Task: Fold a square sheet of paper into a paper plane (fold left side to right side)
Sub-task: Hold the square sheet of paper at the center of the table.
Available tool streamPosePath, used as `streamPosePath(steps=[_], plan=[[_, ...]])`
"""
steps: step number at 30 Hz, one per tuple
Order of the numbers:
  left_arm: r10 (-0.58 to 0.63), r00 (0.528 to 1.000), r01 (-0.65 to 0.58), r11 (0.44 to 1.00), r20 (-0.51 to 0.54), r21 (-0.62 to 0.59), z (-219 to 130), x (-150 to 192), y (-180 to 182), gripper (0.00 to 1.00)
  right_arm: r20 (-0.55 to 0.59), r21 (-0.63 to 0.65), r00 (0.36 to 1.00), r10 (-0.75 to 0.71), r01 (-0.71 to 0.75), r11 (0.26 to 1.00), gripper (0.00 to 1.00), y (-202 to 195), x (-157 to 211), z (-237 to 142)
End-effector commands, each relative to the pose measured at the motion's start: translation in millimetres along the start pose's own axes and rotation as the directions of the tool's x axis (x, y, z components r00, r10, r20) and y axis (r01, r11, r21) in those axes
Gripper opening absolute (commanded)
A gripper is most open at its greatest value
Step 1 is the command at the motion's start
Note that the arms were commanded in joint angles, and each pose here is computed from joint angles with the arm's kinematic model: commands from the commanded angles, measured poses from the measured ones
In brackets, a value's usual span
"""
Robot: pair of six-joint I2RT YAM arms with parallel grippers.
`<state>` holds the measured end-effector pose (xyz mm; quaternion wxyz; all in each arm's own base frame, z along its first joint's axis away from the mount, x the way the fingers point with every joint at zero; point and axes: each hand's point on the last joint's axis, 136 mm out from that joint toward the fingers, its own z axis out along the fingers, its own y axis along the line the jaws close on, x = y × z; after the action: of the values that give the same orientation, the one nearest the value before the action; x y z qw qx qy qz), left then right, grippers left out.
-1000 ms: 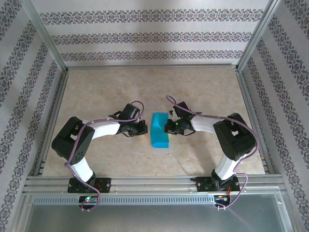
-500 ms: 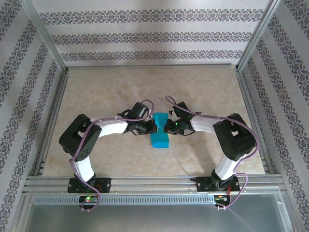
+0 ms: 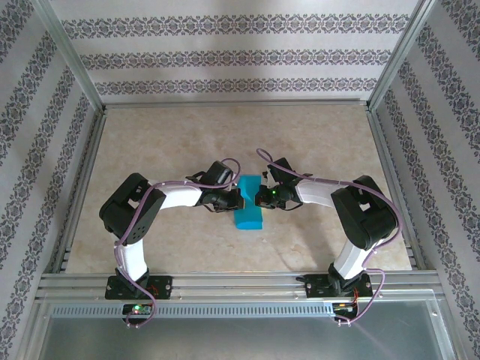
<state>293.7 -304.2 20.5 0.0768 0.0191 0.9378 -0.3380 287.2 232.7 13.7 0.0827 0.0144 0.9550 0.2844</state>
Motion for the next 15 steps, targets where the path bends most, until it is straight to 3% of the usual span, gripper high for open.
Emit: streamPosePath(steps=[1,15], plan=[[-0.027,0.999,0.025,0.999,-0.035,-0.040,2.2,8.4,7.2,0.06,-0.053,0.133,0.998,0.026,-0.019,0.991,0.00,-31.6,19.2,9.0],[-0.044,0.998,0.040,0.996,-0.049,-0.074,6.5,9.9,14.7,0.07,0.036,-0.070,0.999,-0.014,0.016,0.997,0.00,25.5,-9.8,-13.1]])
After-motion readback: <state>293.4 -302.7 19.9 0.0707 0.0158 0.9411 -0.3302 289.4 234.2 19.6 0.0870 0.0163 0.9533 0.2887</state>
